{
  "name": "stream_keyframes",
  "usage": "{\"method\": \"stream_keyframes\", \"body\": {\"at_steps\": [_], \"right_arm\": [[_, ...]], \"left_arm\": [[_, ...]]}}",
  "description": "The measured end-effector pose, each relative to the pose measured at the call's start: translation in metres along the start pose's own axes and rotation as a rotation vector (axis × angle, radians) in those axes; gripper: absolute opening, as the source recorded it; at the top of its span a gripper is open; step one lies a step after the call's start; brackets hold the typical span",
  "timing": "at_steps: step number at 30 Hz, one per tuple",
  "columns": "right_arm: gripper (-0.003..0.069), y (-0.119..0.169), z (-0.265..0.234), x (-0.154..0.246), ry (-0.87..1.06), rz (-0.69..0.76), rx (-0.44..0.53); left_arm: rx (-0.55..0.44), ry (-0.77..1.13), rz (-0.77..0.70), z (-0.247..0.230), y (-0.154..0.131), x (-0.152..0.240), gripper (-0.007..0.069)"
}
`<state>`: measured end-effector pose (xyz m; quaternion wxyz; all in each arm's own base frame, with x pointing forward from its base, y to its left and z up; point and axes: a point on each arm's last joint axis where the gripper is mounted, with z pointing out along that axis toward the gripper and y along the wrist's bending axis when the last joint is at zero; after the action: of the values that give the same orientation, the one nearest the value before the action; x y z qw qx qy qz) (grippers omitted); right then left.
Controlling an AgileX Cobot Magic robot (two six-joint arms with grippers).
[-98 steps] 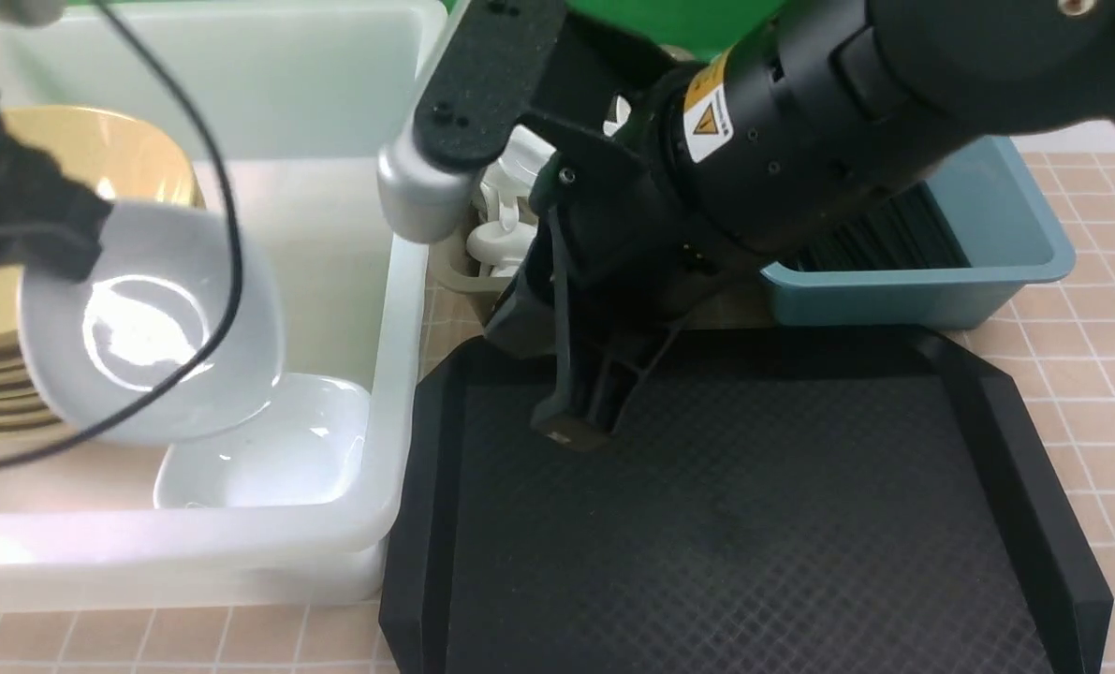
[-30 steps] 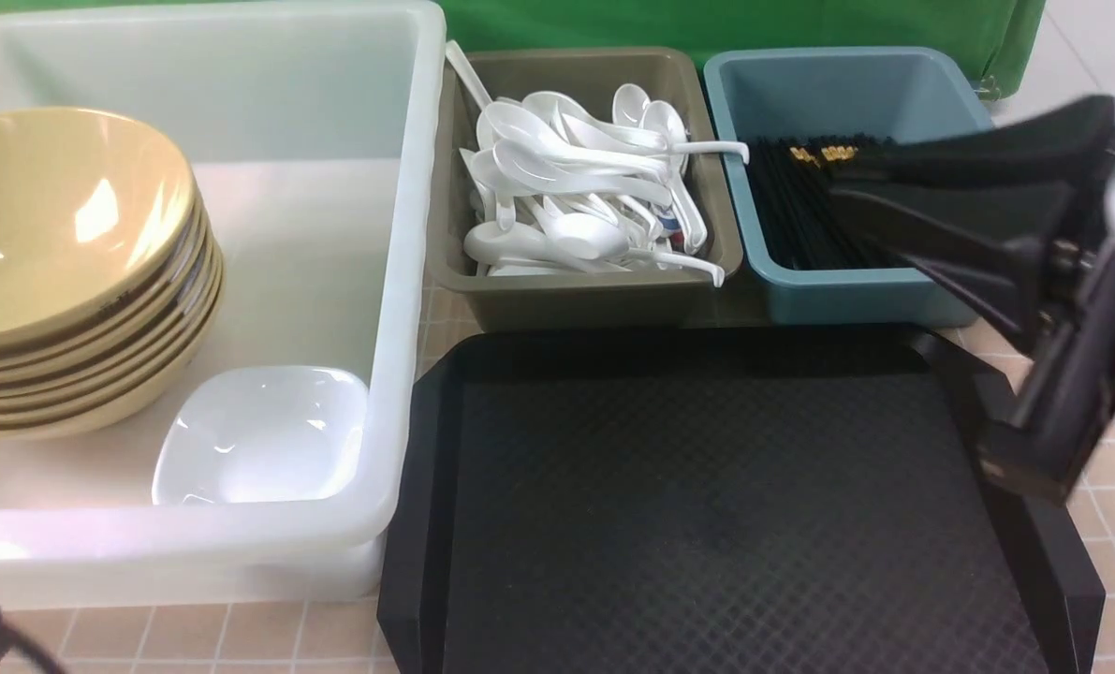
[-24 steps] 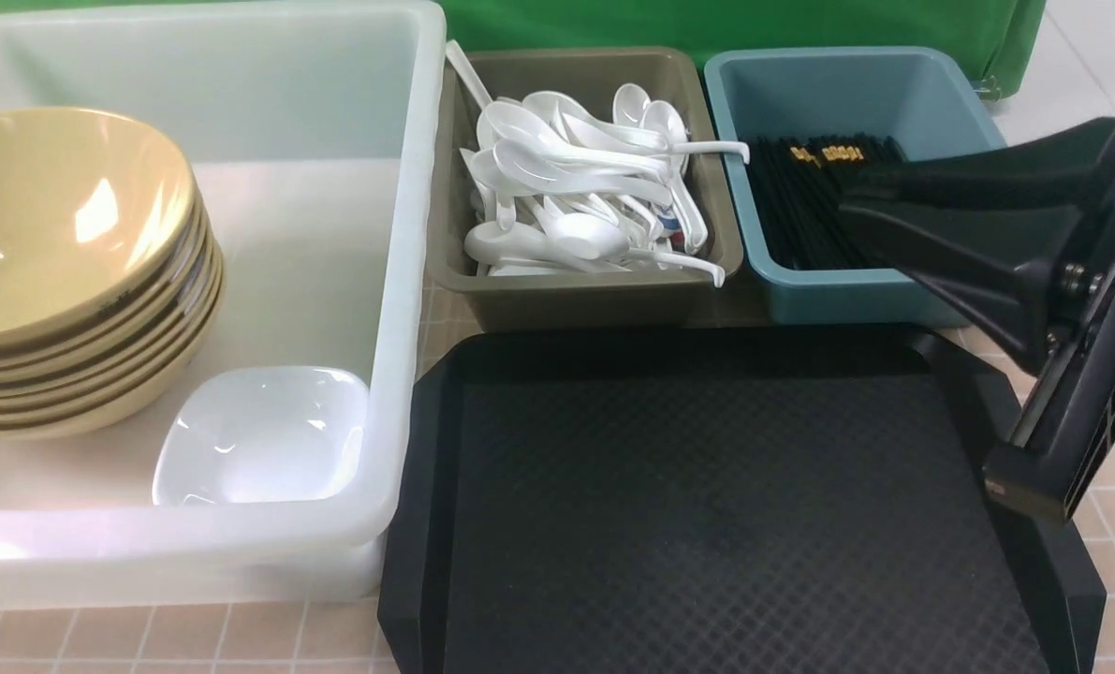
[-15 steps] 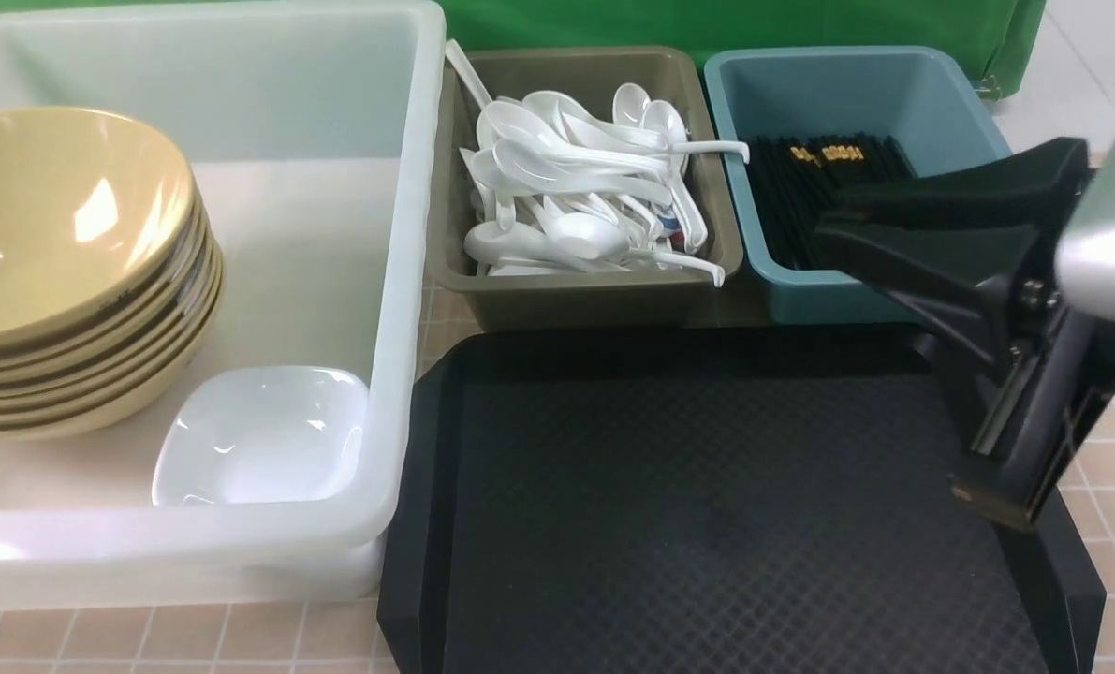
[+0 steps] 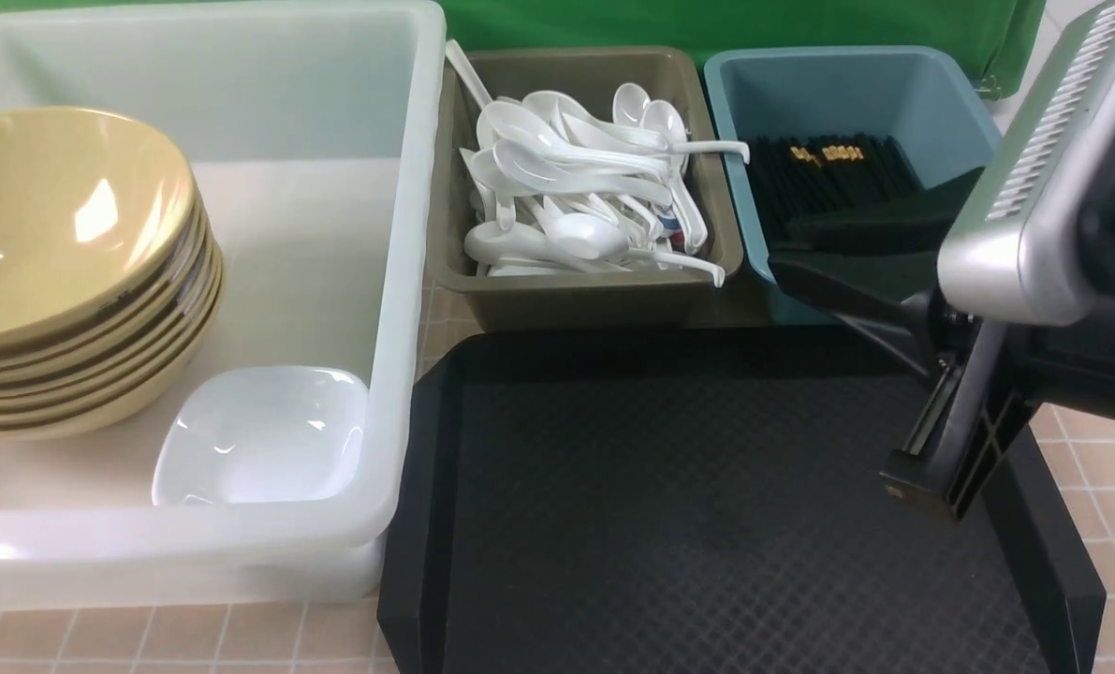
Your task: On brown table put chopsticks spoon bowls plates into blue grey white boxes.
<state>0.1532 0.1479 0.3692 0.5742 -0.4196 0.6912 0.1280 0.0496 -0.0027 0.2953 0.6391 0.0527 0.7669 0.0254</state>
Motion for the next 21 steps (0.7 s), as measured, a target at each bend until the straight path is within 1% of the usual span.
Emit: {"method": "stream_keyframes", "body": {"at_steps": [2,3,4,6,9,13,14,15,16,17,18,19,20,21], "right_arm": [[0.0130,0.000,0.000,0.000,0.001,0.015,0.000],[0.0116,0.000,0.000,0.001,0.004,0.027,-0.001],[0.0083,0.001,0.001,0.003,0.009,0.047,-0.003],[0.0046,0.002,0.000,0.005,0.000,0.064,0.000],[0.0036,0.002,-0.006,0.009,-0.041,0.083,0.018],[0.0035,-0.005,-0.033,0.034,-0.188,0.199,0.132],[0.0035,-0.006,-0.035,0.038,-0.198,0.212,0.146],[0.0035,-0.009,-0.048,0.056,-0.238,0.253,0.222],[0.0035,-0.009,-0.056,0.070,-0.248,0.276,0.266],[0.0035,-0.007,-0.059,0.076,-0.248,0.282,0.275],[0.0035,-0.005,-0.071,0.099,-0.255,0.318,0.352],[0.0035,-0.005,-0.072,0.102,-0.255,0.321,0.363],[0.0035,-0.003,-0.080,0.117,-0.260,0.345,0.415],[0.0035,0.002,-0.090,0.139,-0.262,0.363,0.506]], "left_arm": [[0.000,0.000,0.000,0.000,0.000,0.000,0.0001],[0.000,0.000,0.000,0.000,0.000,0.000,0.0001],[0.000,0.000,-0.001,0.000,0.000,0.000,0.0001],[0.000,0.000,-0.001,0.000,0.000,0.000,0.0001],[0.000,0.000,-0.001,0.000,0.000,0.000,0.0001],[0.000,0.000,-0.001,0.000,0.000,0.000,0.0001],[0.000,0.000,-0.001,0.000,0.000,0.000,0.0001],[0.000,0.000,-0.002,0.000,0.000,0.000,0.0001],[0.000,0.001,-0.002,0.000,0.000,0.000,0.0001],[0.000,0.001,-0.002,0.000,0.000,0.000,0.0001],[0.000,0.001,-0.002,0.000,0.000,0.000,0.0001],[0.000,0.001,-0.002,0.000,0.000,0.000,0.0001],[0.000,0.001,-0.002,0.000,0.000,0.000,0.0001],[0.000,0.000,-0.002,0.000,0.000,0.000,0.0001]]}}
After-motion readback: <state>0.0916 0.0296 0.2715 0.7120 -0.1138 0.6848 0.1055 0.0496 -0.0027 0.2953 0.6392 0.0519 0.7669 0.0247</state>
